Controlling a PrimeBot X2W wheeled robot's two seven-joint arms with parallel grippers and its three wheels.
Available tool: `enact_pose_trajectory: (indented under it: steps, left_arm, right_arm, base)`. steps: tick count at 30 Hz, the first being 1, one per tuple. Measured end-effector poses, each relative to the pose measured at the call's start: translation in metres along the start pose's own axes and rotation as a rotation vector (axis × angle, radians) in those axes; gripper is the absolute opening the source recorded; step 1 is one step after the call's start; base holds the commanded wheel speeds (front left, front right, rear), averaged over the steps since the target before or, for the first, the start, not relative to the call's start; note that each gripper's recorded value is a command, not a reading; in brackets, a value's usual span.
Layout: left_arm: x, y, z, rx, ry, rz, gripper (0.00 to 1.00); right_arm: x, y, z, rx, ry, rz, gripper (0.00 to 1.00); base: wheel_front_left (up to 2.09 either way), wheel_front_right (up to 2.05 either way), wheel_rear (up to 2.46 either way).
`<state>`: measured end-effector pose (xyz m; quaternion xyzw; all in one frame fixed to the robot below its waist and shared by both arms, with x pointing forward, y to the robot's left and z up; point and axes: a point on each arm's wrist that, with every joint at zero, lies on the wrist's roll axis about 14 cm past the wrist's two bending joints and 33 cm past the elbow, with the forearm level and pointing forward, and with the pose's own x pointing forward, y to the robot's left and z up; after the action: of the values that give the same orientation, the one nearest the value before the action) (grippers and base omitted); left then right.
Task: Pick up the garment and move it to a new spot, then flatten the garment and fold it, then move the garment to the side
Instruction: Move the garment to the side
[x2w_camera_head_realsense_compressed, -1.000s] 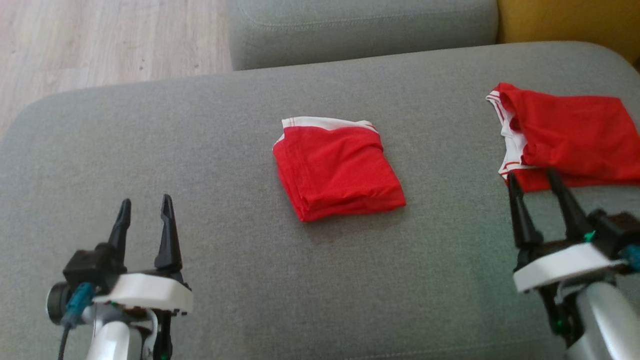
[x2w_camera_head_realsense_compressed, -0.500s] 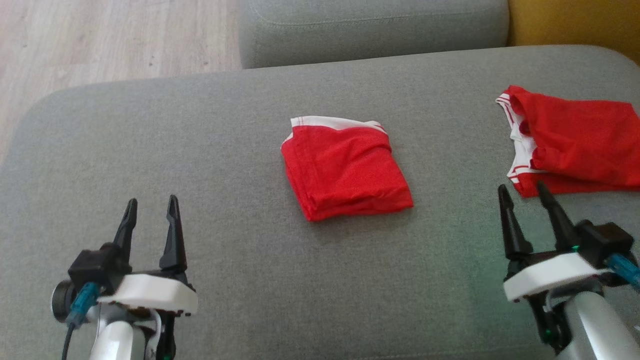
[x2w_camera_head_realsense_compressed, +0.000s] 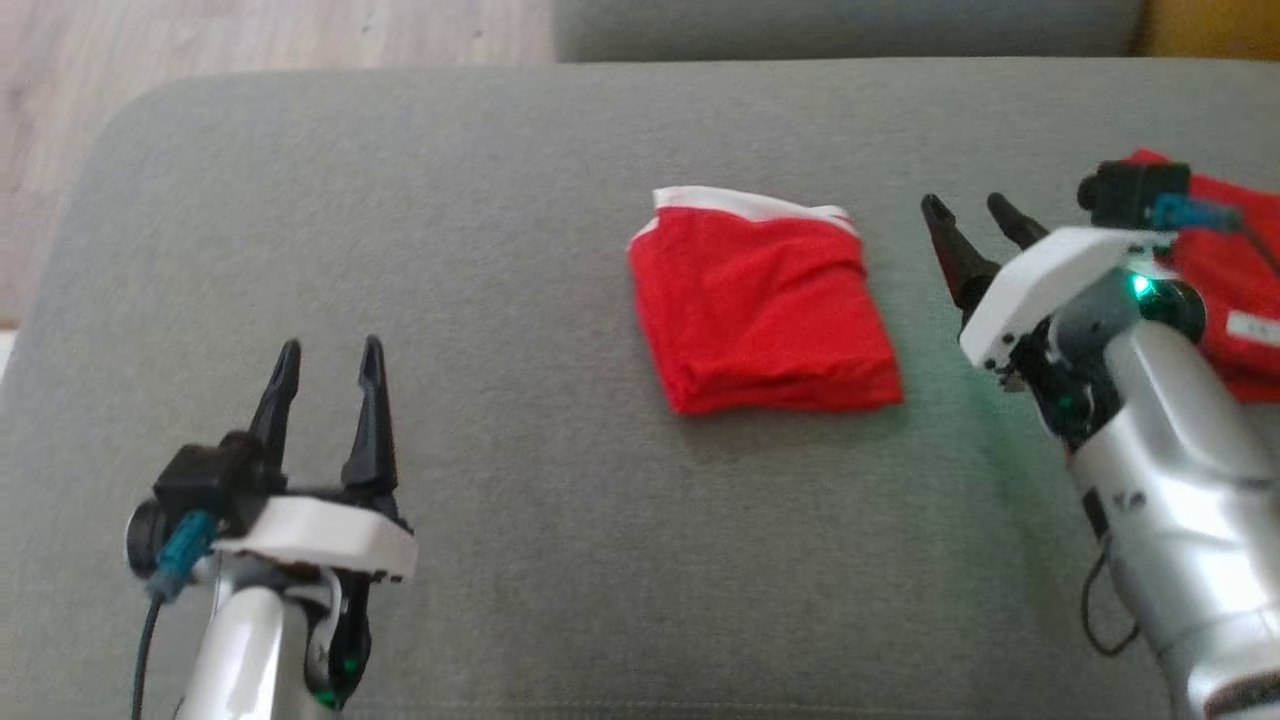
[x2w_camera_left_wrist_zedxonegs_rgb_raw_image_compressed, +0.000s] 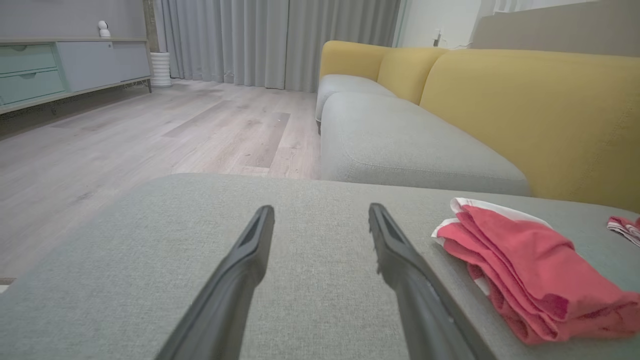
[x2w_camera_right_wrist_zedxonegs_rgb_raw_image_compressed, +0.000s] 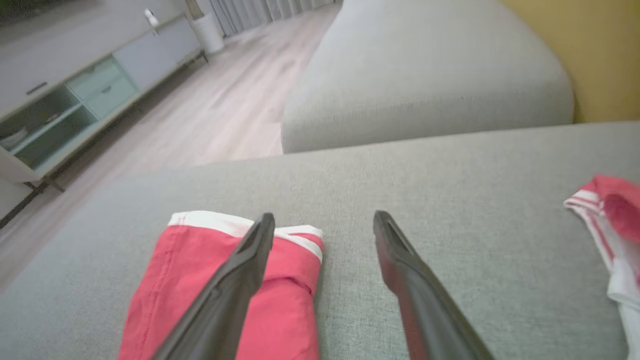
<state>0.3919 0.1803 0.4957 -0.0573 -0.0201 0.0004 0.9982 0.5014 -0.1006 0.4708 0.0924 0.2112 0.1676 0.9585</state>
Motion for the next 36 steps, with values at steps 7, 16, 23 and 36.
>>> enact_pose_trajectory:
  steps: [7, 16, 23, 36]
  left_arm:
    - [-0.006, 0.020, -0.007, -0.009, 0.026, 0.064, 1.00]
    - [-0.015, 0.035, -0.015, -0.006, 0.054, 0.118, 1.00]
    - [-0.011, 0.033, -0.013, -0.005, 0.046, 0.114, 1.00]
    - [0.013, -0.045, -0.006, -0.032, 0.015, -0.139, 1.00]
  right_arm:
    - [0.025, 0.008, -0.060, 0.097, 0.326, 0.005, 1.00]
    - [0.038, 0.029, -0.095, 0.164, 0.548, 0.038, 1.00]
    - [0.040, 0.025, -0.088, 0.157, 0.481, 0.026, 0.00]
    - [0.003, -0.012, -0.036, 0.109, 0.258, -0.037, 0.00]
  base:
    - [0.00, 0.00, 0.00]
    - [0.00, 0.00, 0.00]
    - [0.00, 0.00, 0.00]
    - [0.00, 0.00, 0.00]
